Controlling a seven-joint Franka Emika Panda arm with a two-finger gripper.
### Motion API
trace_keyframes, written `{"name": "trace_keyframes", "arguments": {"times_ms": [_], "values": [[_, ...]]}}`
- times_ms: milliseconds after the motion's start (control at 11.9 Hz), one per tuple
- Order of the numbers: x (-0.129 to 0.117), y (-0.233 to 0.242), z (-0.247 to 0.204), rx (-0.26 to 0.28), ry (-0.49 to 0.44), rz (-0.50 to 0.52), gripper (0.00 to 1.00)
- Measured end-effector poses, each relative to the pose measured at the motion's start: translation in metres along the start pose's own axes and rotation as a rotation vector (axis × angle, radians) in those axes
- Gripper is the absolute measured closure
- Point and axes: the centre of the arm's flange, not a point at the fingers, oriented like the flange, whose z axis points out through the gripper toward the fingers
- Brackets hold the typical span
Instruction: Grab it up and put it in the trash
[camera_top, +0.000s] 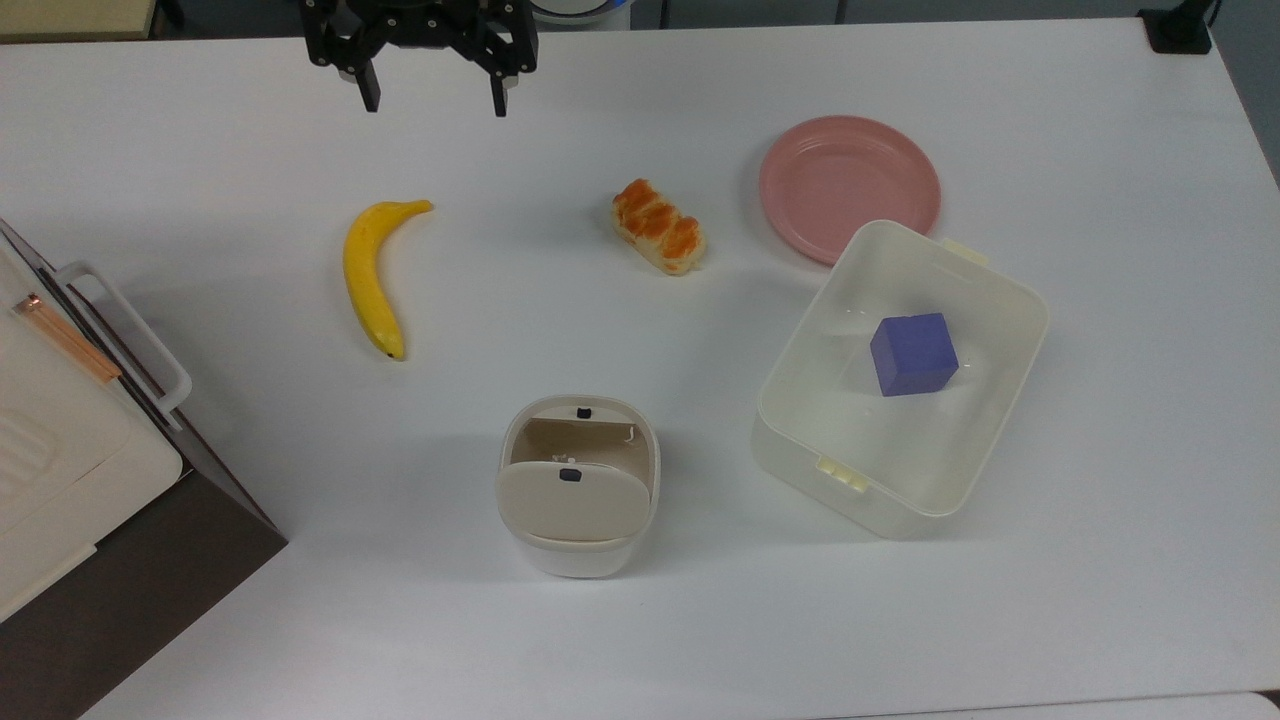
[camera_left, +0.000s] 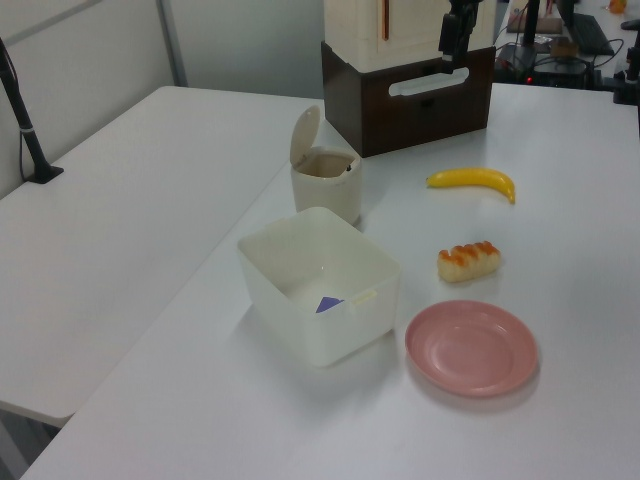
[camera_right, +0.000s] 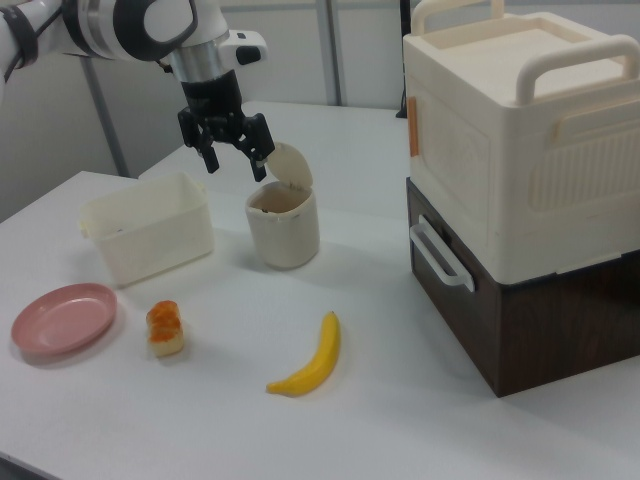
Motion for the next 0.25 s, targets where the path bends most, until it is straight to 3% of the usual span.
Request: {"name": "trace_keyframes", "arguments": {"times_ms": [252], "values": [[-0.0005,-0.0049,0.0031,0.002,-0.007,-0.008,0.00]]}}
